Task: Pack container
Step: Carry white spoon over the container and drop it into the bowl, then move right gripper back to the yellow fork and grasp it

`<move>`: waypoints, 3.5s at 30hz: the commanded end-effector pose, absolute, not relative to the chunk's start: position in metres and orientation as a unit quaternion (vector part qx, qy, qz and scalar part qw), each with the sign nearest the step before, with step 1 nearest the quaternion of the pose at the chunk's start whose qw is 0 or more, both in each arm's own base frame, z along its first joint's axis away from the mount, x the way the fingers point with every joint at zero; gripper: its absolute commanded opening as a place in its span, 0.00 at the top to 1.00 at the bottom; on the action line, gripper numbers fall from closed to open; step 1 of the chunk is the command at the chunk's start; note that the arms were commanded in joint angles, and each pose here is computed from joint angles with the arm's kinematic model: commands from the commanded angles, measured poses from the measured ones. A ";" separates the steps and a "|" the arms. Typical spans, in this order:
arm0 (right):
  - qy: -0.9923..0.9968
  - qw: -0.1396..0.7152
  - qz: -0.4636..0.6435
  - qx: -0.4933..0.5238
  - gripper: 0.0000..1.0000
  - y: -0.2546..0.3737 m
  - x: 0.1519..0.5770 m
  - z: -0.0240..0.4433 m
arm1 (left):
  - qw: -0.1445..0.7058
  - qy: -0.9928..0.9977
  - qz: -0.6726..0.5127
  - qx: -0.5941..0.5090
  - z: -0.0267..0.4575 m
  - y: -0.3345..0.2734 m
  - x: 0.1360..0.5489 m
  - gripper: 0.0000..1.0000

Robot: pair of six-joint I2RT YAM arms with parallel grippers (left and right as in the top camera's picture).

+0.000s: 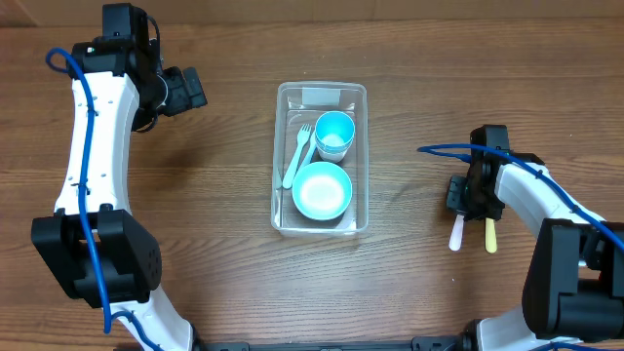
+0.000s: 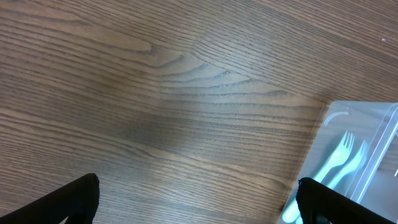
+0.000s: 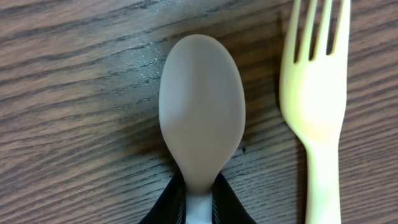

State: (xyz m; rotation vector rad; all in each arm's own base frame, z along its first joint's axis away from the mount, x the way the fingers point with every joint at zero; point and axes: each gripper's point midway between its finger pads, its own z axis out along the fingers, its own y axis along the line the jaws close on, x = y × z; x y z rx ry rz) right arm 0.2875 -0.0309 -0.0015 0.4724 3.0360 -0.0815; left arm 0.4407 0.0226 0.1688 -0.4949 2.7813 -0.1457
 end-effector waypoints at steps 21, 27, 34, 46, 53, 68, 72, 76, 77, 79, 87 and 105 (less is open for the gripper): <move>0.986 0.122 0.023 0.114 0.91 0.056 0.365 0.162 | 0.163 0.972 -0.050 -0.165 0.172 0.023 0.446 0.00; 0.983 0.151 0.050 0.093 0.91 0.107 0.361 0.212 | 0.163 0.972 -0.050 -0.165 0.172 0.023 0.446 0.00; 0.977 0.180 0.092 0.069 0.91 0.172 0.357 0.223 | 0.163 0.972 -0.050 -0.165 0.172 0.023 0.446 0.00; 0.951 0.259 0.168 -0.006 0.90 0.279 0.358 0.241 | 0.163 0.972 -0.050 -0.165 0.172 0.023 0.446 0.00; 0.958 0.241 0.153 -0.016 0.90 0.304 0.378 0.192 | 0.163 0.972 -0.050 -0.165 0.172 0.023 0.446 0.00; 0.956 0.245 0.159 -0.020 0.71 0.315 0.389 0.178 | 0.163 0.972 -0.050 -0.165 0.172 0.023 0.446 0.00; 0.954 0.249 0.162 -0.021 0.34 0.317 0.391 0.180 | 0.163 0.972 -0.050 -0.165 0.172 0.023 0.446 0.00; 0.955 0.250 0.159 -0.030 0.34 0.315 0.390 0.180 | 0.163 0.972 -0.050 -0.165 0.172 0.023 0.446 0.00; 0.955 0.249 0.157 -0.029 0.34 0.313 0.389 0.182 | 0.163 0.972 -0.050 -0.165 0.172 0.023 0.446 0.00; 0.957 0.251 0.144 -0.023 0.34 0.304 0.387 0.186 | 0.163 0.972 -0.050 -0.165 0.172 0.023 0.446 0.00; 0.955 0.295 0.016 0.025 0.34 0.218 0.361 0.236 | 0.163 0.972 -0.050 -0.165 0.172 0.023 0.446 0.00; 0.992 0.102 -0.075 0.022 0.28 0.100 0.283 0.196 | 0.163 0.972 -0.050 -0.165 0.172 0.023 0.446 0.00</move>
